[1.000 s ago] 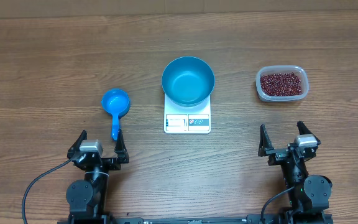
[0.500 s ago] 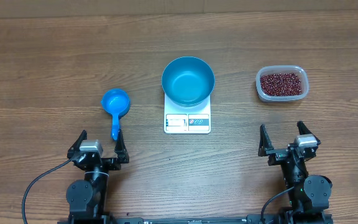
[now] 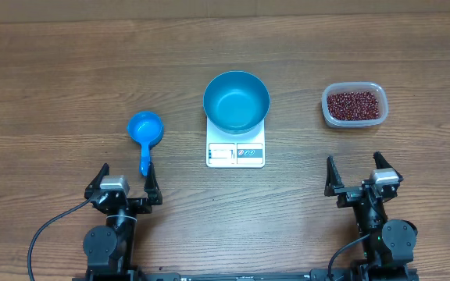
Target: Scoop item into bowl and weigh 150g on scale
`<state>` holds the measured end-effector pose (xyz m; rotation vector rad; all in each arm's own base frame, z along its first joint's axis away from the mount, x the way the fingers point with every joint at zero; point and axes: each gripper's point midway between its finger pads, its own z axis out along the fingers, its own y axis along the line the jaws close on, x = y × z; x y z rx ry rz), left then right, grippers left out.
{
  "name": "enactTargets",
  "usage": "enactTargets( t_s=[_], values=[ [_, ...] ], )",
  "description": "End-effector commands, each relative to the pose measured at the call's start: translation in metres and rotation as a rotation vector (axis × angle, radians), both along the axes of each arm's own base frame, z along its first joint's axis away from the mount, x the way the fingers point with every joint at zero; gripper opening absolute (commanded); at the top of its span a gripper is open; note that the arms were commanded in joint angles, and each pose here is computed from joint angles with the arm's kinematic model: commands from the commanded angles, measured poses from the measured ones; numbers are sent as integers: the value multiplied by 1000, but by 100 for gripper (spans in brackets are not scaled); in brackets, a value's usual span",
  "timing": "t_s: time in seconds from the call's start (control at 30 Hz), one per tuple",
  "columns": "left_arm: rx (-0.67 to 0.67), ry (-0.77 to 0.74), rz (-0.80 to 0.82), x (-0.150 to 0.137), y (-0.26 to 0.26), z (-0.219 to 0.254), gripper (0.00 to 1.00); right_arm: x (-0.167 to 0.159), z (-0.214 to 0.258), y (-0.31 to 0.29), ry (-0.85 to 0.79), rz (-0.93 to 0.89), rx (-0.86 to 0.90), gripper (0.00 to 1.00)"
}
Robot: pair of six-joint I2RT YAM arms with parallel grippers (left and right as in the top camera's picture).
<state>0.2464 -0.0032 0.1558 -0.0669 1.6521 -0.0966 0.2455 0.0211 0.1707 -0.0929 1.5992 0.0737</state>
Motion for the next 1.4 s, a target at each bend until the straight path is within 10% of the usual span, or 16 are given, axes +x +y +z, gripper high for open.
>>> enactTargets(
  t_s=[0.0, 1.37],
  values=[
    [-7, -4, 17, 0, 3, 0, 100, 0, -1, 0, -9, -1, -12, 100],
    [-4, -4, 50, 0, 9, 0, 100, 0, -1, 0, -9, -1, -12, 100]
  ],
)
